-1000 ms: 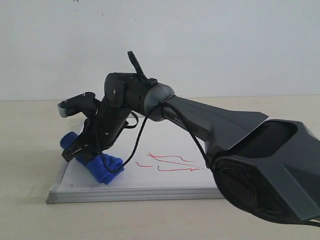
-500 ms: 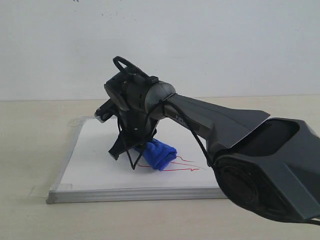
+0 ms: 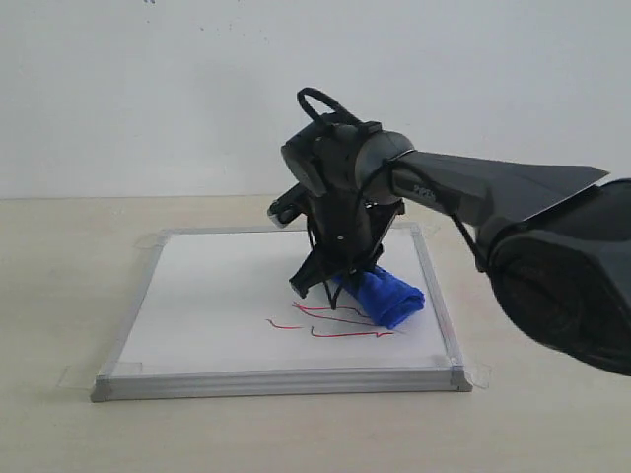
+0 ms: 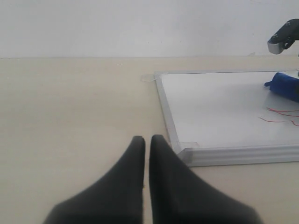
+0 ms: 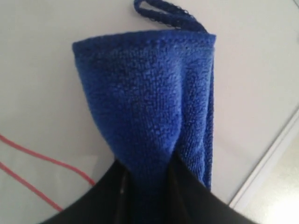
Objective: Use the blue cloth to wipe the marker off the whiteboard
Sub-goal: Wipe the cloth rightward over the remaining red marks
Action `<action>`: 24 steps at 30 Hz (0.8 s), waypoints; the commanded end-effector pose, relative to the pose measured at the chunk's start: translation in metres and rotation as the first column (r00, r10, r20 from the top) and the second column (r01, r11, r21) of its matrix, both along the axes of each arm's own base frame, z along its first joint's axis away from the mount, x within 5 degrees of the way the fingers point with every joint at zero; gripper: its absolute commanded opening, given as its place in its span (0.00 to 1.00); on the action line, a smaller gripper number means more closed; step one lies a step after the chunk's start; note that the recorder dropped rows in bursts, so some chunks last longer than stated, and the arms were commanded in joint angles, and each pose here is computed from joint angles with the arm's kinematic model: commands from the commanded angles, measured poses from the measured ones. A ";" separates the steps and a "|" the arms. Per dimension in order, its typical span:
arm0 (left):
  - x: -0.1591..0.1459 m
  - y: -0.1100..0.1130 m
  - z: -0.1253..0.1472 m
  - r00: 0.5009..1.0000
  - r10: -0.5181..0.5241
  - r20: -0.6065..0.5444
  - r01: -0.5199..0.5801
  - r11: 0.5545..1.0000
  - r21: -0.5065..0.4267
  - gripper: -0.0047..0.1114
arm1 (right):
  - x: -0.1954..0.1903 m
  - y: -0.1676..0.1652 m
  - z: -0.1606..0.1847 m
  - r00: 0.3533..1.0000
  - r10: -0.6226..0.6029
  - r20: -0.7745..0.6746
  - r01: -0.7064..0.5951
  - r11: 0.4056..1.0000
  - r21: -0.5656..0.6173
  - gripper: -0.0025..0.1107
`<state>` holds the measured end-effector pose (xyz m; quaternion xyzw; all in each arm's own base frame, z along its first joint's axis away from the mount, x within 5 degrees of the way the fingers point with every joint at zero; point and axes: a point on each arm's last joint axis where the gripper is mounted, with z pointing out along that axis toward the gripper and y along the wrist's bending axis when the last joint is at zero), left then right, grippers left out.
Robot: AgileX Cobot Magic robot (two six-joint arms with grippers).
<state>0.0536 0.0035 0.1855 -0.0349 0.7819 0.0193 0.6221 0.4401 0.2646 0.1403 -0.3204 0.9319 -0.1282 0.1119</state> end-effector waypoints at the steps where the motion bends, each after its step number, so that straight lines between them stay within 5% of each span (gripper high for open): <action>1: 0.000 -0.001 -0.001 1.000 -0.010 0.001 0.010 1.000 -0.007 0.07 | -0.001 -0.014 0.001 0.998 -0.053 -0.039 0.053 0.998 0.015 0.02; 7: 0.000 -0.001 -0.001 1.000 -0.010 0.001 0.010 1.000 -0.007 0.07 | -0.024 0.020 -0.002 0.987 -0.025 -0.159 0.053 0.984 0.172 0.02; 15: 0.000 -0.001 -0.001 1.000 -0.010 0.001 0.010 1.000 -0.007 0.07 | -0.069 0.103 0.003 0.964 0.242 -0.109 -0.167 0.872 0.461 0.02; 20: 0.000 -0.001 -0.001 1.000 -0.010 0.001 0.010 1.000 -0.007 0.07 | -0.075 0.107 0.001 0.941 0.332 -0.072 -0.279 0.876 0.393 0.02; 24: 0.000 -0.001 -0.001 1.000 -0.010 0.001 0.010 1.000 -0.007 0.07 | -0.049 0.073 -0.005 0.979 0.198 -0.043 -0.185 0.959 0.213 0.02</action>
